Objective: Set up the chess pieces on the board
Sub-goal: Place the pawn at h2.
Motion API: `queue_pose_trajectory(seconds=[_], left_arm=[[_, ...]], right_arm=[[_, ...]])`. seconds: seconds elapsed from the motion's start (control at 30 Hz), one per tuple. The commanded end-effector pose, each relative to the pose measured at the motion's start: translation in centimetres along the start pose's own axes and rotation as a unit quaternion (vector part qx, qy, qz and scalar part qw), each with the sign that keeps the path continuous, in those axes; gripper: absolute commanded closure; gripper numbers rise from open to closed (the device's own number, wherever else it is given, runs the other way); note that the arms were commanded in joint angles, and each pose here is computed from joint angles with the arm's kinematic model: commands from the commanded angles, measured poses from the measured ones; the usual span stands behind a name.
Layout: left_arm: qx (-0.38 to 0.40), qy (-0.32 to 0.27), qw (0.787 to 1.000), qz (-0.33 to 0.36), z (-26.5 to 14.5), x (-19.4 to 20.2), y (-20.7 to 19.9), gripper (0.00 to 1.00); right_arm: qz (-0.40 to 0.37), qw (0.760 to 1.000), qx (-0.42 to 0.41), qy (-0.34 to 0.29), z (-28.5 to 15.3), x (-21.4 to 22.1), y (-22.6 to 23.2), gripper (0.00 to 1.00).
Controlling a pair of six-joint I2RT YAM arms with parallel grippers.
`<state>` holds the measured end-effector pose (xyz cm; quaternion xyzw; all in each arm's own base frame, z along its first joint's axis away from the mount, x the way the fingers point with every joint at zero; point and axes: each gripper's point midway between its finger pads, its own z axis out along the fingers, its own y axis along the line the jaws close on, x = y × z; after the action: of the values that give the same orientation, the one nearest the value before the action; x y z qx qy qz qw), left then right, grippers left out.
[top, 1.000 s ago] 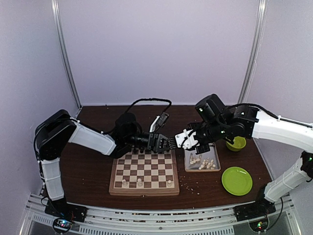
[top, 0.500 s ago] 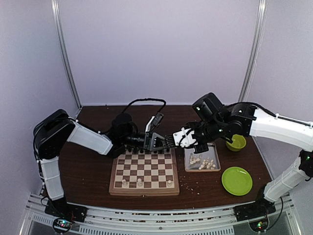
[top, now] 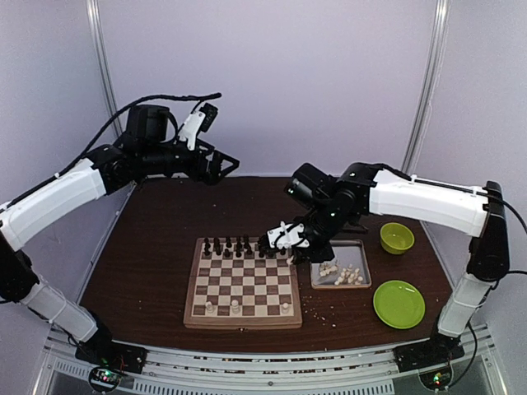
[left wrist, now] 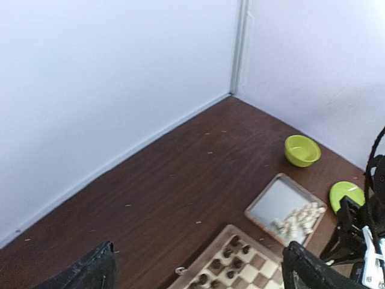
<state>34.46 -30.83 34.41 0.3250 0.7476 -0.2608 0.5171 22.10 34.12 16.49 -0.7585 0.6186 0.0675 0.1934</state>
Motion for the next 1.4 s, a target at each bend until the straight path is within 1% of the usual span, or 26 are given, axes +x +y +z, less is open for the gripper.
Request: queue_pose_trajectory(seconds=[0.0, 0.1, 0.17, 0.2, 0.23, 0.27, 0.33, 0.47, 0.8, 1.37], left_arm=[[-0.180, 0.047, 0.982, 0.046, -3.5, 2.4, 6.9, 0.02], [-0.233, -0.006, 0.972, -0.005, -5.1, 3.2, 10.2, 0.02], [-0.200, -0.031, 0.977, -0.070, -6.1, 4.3, 11.7, 0.02], [-0.175, -0.050, 0.978, -0.102, -6.8, 4.3, 12.1, 0.02], [-0.158, -0.068, 0.978, -0.116, -7.5, 4.1, 12.4, 0.02], [-0.140, -0.087, 0.979, -0.116, -8.1, 3.6, 12.4, 0.02], [-0.139, -0.109, 0.976, -0.124, -9.1, 3.0, 12.7, 0.02], [-0.118, -0.106, 0.980, -0.118, -9.4, 2.2, 11.8, 0.02], [-0.159, -0.123, 0.975, -0.091, -11.6, 1.3, 12.1, 0.02], [-0.142, -0.107, 0.979, -0.100, -10.5, 1.8, 12.0, 0.02]], right_arm=[[0.046, 0.997, -0.049, 0.048, 1.9, 0.5, 1.4, 0.95], [0.046, 0.993, -0.077, 0.079, 3.7, 0.7, 2.3, 0.95], [0.040, 0.990, -0.092, 0.099, 4.7, 0.9, 3.0, 0.95], [0.037, 0.989, -0.098, 0.106, 5.1, 0.9, 3.3, 0.95], [0.032, 0.988, -0.097, 0.114, 5.5, 0.9, 3.5, 0.95], [0.030, 0.987, -0.096, 0.122, 5.9, 1.1, 3.5, 0.95], [0.027, 0.986, -0.097, 0.137, 6.6, 1.2, 3.5, 0.95], [0.026, 0.980, -0.114, 0.163, 7.9, 1.6, 3.7, 0.96], [0.027, 0.975, -0.122, 0.183, 9.5, 1.9, 3.8, 0.95], [0.029, 0.973, -0.132, 0.188, 11.0, 2.0, 4.2, 0.92]])
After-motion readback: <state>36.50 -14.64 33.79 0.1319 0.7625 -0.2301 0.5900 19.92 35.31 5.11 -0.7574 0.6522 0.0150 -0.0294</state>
